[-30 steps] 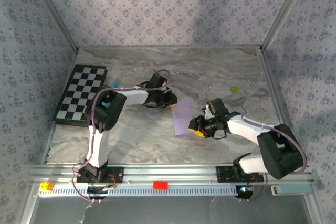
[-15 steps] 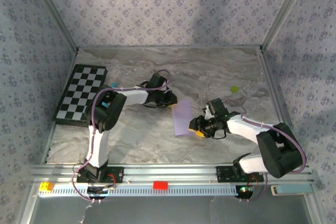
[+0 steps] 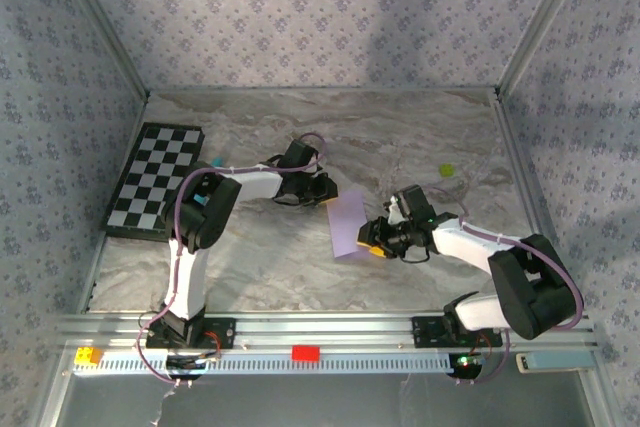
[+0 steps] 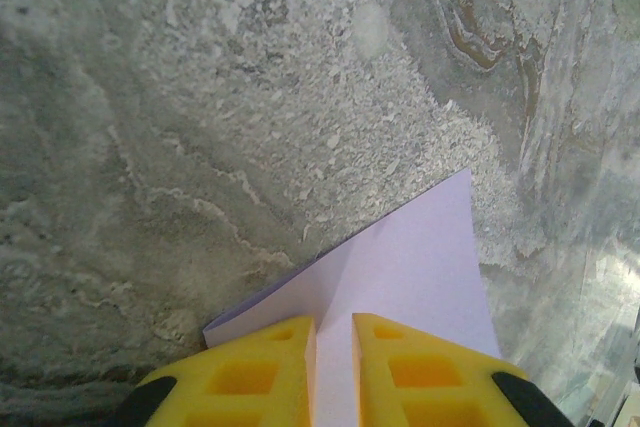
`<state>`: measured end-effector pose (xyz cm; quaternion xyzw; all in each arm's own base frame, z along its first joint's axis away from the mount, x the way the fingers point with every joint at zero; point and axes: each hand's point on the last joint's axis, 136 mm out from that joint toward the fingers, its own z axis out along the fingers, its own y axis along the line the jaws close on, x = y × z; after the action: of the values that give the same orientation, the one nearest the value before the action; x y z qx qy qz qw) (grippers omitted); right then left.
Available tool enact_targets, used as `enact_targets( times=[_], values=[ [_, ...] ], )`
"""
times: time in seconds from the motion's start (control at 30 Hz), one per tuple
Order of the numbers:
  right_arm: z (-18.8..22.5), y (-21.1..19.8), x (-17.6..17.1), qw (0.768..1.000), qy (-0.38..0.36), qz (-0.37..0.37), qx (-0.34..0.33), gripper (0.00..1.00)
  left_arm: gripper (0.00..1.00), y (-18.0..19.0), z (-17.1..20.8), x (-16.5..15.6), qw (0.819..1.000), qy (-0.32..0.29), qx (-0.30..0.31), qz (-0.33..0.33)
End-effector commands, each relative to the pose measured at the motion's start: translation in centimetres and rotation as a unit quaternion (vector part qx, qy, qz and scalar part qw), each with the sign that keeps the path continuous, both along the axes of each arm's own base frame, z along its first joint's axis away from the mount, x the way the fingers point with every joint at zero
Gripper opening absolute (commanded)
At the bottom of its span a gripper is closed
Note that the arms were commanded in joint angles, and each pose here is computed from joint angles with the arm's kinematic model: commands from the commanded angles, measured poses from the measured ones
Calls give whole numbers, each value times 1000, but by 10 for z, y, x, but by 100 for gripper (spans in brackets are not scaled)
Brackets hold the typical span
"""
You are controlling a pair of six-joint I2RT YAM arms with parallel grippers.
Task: Fold a paper plane with a square sheet of paper (pick it up from the middle)
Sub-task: Fold the triangle a second time at the center of the table.
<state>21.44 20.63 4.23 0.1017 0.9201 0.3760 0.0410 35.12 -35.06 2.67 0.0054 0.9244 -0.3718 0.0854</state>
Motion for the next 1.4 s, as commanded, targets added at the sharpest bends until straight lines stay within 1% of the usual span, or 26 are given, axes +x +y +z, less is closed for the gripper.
enact_targets(
  times=[0.0,0.1,0.4,0.6,0.77,0.97,1.07,1.13,1.27,1.37],
  values=[
    [11,7,11,1000,-10,-2,24,45,18,2,-21,-9,999,21,24,-17],
    [14,11,17,999,-15,4,43,45,18,0,-18,-7,999,16,26,-22],
    [20,9,33,997,-40,18,63,46,18,-2,-18,-3,999,13,31,-28],
    [22,9,40,994,-47,31,88,46,18,-4,-18,-1,999,13,29,-31],
    [17,9,45,994,-38,30,102,42,18,-4,-18,0,999,10,31,-34],
    [8,6,49,995,-29,25,97,36,19,-6,-7,4,999,-4,26,-36],
    [2,5,48,995,-24,26,91,31,20,-7,0,6,999,-12,23,-37],
    [-3,4,48,996,-19,25,85,26,22,-8,6,7,999,-17,20,-39],
    [-12,1,47,997,-7,21,72,16,34,-11,33,9,998,-43,5,-43],
    [-13,3,50,998,-7,15,68,14,42,-7,57,11,997,-75,7,-35]
  ],
)
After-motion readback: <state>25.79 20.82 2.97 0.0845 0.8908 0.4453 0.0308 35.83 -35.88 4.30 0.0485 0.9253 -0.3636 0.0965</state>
